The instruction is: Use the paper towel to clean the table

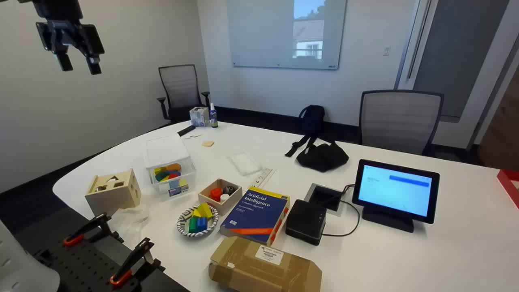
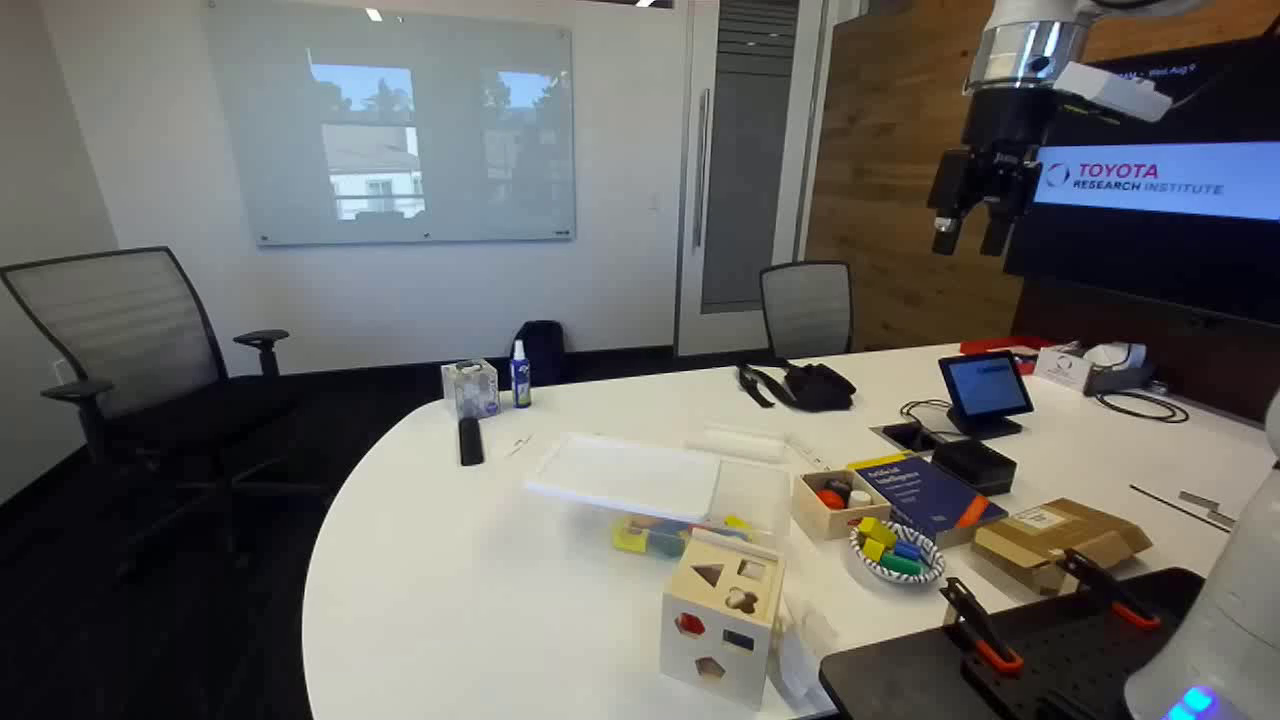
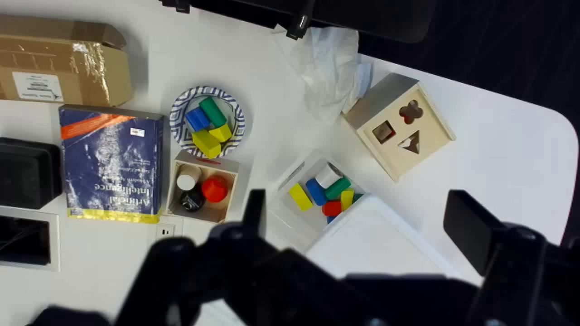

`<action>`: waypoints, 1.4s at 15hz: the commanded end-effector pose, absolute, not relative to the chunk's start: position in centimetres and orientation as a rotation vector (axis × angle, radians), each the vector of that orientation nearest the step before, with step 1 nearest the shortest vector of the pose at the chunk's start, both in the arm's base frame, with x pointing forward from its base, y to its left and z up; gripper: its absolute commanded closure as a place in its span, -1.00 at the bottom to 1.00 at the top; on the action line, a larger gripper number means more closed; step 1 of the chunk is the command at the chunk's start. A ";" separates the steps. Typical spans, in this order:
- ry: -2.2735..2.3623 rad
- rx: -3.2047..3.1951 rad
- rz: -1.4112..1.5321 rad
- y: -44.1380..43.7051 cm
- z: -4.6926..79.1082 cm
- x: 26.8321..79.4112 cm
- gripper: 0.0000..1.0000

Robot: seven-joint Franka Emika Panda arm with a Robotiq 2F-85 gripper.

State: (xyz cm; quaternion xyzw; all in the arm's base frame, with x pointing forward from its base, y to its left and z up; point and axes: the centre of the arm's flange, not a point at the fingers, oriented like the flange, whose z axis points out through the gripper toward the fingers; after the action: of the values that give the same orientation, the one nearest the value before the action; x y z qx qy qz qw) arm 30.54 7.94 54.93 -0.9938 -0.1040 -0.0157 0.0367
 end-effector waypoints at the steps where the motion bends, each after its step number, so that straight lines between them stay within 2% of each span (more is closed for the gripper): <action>1: -0.319 -3.051 -0.048 7.9 54.9 30.5 -1.00; 6: -0.319 -3.051 -0.048 7.9 54.9 30.5 -1.00; 10: -0.297 -3.020 -0.103 9.5 51.0 32.6 -1.00; 21: -0.121 -2.987 -0.100 14.0 31.4 34.3 -1.00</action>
State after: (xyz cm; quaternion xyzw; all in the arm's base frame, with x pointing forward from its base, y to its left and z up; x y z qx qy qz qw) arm 33.37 12.47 36.00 -0.9949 -0.0638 -0.0366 0.0691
